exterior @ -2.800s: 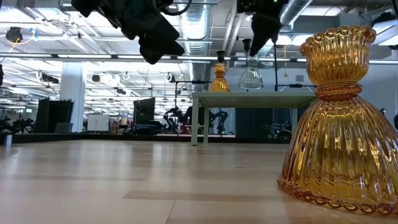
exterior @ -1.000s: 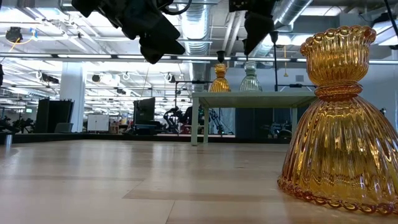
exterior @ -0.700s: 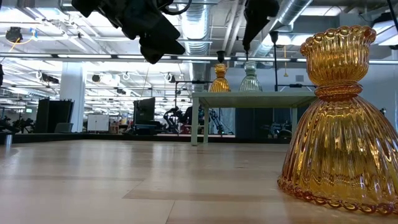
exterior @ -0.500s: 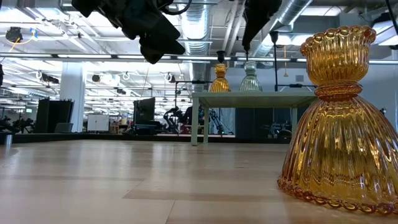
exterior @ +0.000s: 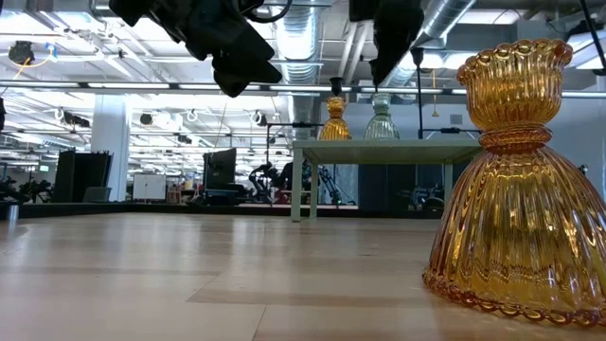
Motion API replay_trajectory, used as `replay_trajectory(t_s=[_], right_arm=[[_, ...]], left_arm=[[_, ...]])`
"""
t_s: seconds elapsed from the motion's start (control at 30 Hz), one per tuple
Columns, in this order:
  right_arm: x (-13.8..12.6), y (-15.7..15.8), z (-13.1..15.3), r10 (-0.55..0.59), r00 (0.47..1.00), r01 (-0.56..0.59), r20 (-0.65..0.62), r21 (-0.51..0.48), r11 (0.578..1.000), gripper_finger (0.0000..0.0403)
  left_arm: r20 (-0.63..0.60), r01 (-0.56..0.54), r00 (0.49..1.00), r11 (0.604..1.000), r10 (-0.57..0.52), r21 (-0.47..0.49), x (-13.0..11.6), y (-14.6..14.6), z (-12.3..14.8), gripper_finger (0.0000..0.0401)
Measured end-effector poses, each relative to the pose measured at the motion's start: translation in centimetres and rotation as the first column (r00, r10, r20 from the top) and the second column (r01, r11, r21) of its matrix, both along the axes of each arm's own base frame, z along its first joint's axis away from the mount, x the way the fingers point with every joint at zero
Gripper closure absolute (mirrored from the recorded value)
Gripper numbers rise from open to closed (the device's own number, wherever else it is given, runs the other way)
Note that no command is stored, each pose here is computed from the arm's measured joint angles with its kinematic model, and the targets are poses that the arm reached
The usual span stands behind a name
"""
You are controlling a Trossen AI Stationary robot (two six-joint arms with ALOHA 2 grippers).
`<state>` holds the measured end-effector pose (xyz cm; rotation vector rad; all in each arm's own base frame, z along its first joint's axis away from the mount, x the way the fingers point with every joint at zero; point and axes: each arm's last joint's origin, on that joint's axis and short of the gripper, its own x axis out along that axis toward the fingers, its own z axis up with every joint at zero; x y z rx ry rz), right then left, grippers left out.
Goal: Pick & Place candle stick holders
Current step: Put the green glass candle holder on the shelf
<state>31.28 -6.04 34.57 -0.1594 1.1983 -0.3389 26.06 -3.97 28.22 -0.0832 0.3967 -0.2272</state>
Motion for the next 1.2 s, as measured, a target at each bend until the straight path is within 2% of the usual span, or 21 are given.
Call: replay_trajectory(t_s=[0.23, 0.37, 0.53, 0.67, 0.87, 1.07, 1.2], right_arm=[[0.1, 1.5, -3.4, -0.007, 0.999, 0.007, -0.054, -0.008, 1.000, 0.0403], [-0.1, 2.9, -5.0, 0.001, 1.000, -0.002, -0.019, -0.049, 0.999, 0.0403], [-1.3, 5.1, -6.6, 0.019, 0.990, -0.008, 0.141, -0.080, 0.997, 0.0403], [-2.8, 6.6, -7.3, -0.003, 0.941, 0.051, 0.339, -0.135, 0.990, 0.0403], [-4.6, 7.3, -10.0, -0.073, 0.814, 0.227, 0.576, -0.201, 0.953, 0.0403], [-5.1, 6.8, -12.1, -0.091, 0.763, 0.281, 0.640, -0.202, 0.938, 0.0403], [-5.1, 5.9, -12.2, -0.109, 0.768, 0.327, 0.632, -0.240, 0.914, 0.0403]], left_arm=[[-0.001, 0.000, 1.000, 1.000, 0.000, 0.000, 0.0, 0.0, 0.0, 0.0219], [-0.013, -0.002, 1.000, 1.000, 0.002, 0.003, -0.1, 0.0, -0.4, 0.0219], [-0.045, -0.003, 0.999, 1.000, 0.004, 0.008, -0.3, 0.1, -1.6, 0.0219], [-0.047, -0.003, 0.999, 1.000, 0.004, 0.008, -0.4, 0.1, -2.0, 0.0219], [-0.012, -0.002, 1.000, 1.000, 0.003, 0.006, -0.3, 0.1, -1.8, 0.0219], [0.000, -0.002, 1.000, 1.000, 0.002, 0.006, -0.3, 0.0, -1.7, 0.0219], [0.002, -0.001, 1.000, 1.000, 0.001, 0.007, -0.2, 0.0, -1.7, 0.0219]])
